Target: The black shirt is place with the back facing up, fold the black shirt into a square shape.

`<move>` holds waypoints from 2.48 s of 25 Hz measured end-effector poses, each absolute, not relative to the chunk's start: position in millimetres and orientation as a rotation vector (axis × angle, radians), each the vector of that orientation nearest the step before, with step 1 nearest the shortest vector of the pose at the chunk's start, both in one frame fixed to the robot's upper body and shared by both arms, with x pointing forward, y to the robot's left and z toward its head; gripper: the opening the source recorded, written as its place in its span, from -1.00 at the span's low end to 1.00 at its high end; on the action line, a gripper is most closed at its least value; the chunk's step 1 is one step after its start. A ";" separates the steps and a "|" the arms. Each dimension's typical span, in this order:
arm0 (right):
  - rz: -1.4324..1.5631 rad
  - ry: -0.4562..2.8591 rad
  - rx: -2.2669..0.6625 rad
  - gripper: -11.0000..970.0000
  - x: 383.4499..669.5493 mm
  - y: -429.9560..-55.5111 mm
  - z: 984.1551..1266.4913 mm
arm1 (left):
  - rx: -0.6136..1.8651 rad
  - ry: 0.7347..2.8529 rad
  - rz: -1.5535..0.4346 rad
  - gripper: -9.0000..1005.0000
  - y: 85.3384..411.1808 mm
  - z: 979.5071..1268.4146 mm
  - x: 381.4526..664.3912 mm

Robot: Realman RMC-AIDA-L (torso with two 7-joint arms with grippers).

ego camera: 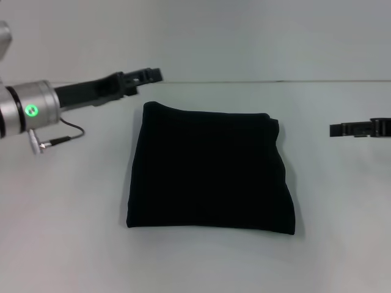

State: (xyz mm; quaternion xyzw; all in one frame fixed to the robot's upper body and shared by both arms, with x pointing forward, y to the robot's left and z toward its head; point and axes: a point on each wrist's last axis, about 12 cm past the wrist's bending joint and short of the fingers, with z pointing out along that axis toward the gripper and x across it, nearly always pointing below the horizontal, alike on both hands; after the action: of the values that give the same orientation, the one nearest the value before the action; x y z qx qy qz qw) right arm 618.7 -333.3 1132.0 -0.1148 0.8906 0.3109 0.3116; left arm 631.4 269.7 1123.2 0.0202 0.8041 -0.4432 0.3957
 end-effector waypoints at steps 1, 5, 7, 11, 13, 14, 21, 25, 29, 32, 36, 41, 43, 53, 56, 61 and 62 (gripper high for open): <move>0.828 2.333 -0.301 0.91 620.2 -329.2 1131.6 | 0.050 2.049 -1.080 0.62 274.5 1124.7 633.8; 0.835 2.287 -0.318 0.91 623.1 -323.0 1133.2 | 0.093 2.064 -0.976 0.82 285.4 1130.0 639.3; 0.852 2.214 -0.358 0.91 625.2 -317.7 1137.2 | 0.166 2.047 -0.920 0.88 289.8 1135.2 640.9; 0.844 1.972 -0.523 0.91 631.5 -297.7 1148.8 | 0.461 1.951 -0.789 0.87 291.2 1149.4 640.5; 0.829 1.927 -0.565 0.91 633.5 -291.7 1151.0 | 0.570 1.918 -0.727 0.87 289.7 1153.2 641.1; 0.813 1.890 -0.605 0.91 635.5 -285.1 1152.5 | 0.634 1.900 -0.683 0.87 288.4 1155.1 641.6; 0.684 1.781 -0.805 0.91 651.5 -244.2 1158.1 | 0.819 1.795 -0.547 0.87 274.7 1155.8 638.9; 0.669 1.805 -0.883 0.90 656.4 -227.6 1161.5 | 0.892 1.770 -0.509 0.86 264.5 1153.1 635.3; 0.646 1.877 -0.979 0.90 658.4 -216.0 1160.4 | 0.994 1.789 -0.508 0.86 254.6 1147.2 631.7; 0.618 1.929 -1.034 0.90 659.0 -212.0 1158.3 | 1.051 1.826 -0.524 0.86 249.0 1144.4 629.1; 0.613 1.961 -1.126 0.90 655.1 -201.4 1154.5 | 1.138 1.926 -0.570 0.86 243.1 1143.2 623.5; 0.617 1.964 -1.165 0.90 651.1 -195.1 1149.7 | 1.211 1.989 -0.664 0.86 240.8 1146.2 615.2; 0.612 1.964 -1.165 0.90 650.6 -196.0 1148.2 | 1.209 1.984 -0.681 0.86 242.5 1147.6 614.0; 0.608 1.964 -1.194 0.91 647.3 -196.0 1143.8 | 1.194 1.984 -0.689 0.86 246.2 1145.3 611.5; 0.604 1.960 -1.210 0.91 646.4 -195.0 1142.7 | 1.197 1.984 -0.676 0.86 247.7 1143.7 611.1; 0.596 1.947 -1.228 0.90 645.3 -195.5 1141.2 | 1.199 1.982 -0.652 0.86 252.2 1142.6 610.6; 0.595 1.944 -1.232 0.90 644.8 -195.4 1140.4 | 1.199 1.981 -0.648 0.86 253.2 1142.2 610.2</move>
State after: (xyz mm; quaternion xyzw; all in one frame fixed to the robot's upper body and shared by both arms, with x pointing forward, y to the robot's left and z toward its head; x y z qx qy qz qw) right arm 644.8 -195.4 1140.4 -0.4809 0.7587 0.2323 0.3730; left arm 610.2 253.2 1142.2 0.4653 0.7685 -0.2515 0.3600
